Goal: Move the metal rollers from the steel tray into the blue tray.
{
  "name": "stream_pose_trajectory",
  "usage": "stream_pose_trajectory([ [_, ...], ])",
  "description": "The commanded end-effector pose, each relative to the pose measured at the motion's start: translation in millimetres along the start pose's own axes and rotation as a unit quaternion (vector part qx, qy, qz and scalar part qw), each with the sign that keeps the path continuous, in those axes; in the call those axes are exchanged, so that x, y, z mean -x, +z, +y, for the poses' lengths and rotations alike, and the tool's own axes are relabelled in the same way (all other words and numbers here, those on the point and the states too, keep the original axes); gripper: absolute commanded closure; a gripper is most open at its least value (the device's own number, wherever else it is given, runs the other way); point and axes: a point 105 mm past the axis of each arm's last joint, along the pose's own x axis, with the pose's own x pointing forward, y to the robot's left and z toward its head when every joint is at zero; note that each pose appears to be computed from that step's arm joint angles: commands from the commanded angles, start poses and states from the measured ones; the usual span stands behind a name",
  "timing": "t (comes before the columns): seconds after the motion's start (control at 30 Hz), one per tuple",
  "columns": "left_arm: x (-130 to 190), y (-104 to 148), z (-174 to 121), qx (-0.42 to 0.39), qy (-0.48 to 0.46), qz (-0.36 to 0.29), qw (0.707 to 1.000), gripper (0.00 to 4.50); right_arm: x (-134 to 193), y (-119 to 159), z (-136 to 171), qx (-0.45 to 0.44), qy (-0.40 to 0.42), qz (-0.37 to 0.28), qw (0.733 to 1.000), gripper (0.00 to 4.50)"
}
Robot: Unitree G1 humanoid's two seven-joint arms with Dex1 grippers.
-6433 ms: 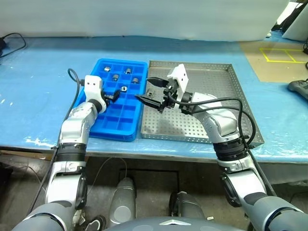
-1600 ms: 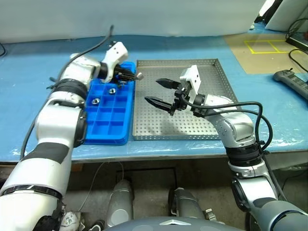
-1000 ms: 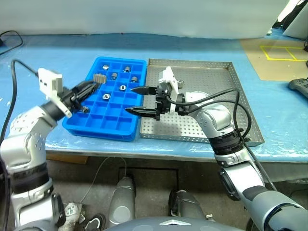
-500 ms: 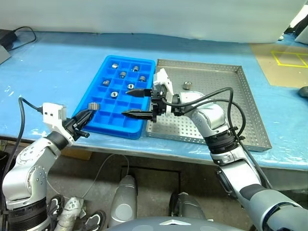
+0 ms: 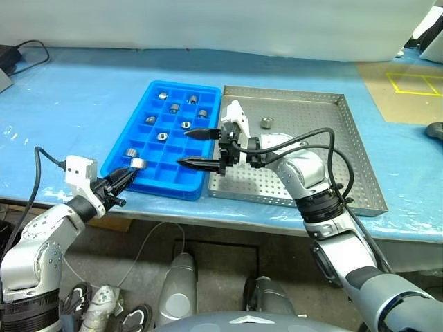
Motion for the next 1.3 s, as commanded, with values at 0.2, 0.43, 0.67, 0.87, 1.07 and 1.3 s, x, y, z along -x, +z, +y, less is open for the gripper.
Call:
stream_pose_trajectory([
  [0.2,3,12,-13,-0.021,-0.062,0.023,0.998,1.61,5,11,1,0.026,-0.01,-0.015,1.0,0.0],
  [0.43,-19,74,-56,-0.045,-0.2,-0.06,0.977,1.61,31,14,-29,0.051,-0.126,-0.02,0.991,0.0],
  [0.67,-73,90,-118,-0.028,-0.338,-0.092,0.936,1.61,66,3,-68,0.054,-0.302,-0.012,0.952,0.0],
  [0.87,-94,85,-136,-0.023,-0.392,-0.083,0.916,1.61,98,-6,-67,0.053,-0.359,0.01,0.932,0.0],
  [1.07,-105,79,-136,-0.015,-0.41,-0.079,0.908,1.61,132,-32,-66,0.044,-0.428,0.05,0.901,0.0],
  [1.3,-113,87,-126,-0.02,-0.399,-0.095,0.912,1.61,142,-24,-88,0.036,-0.5,0.018,0.865,0.0],
])
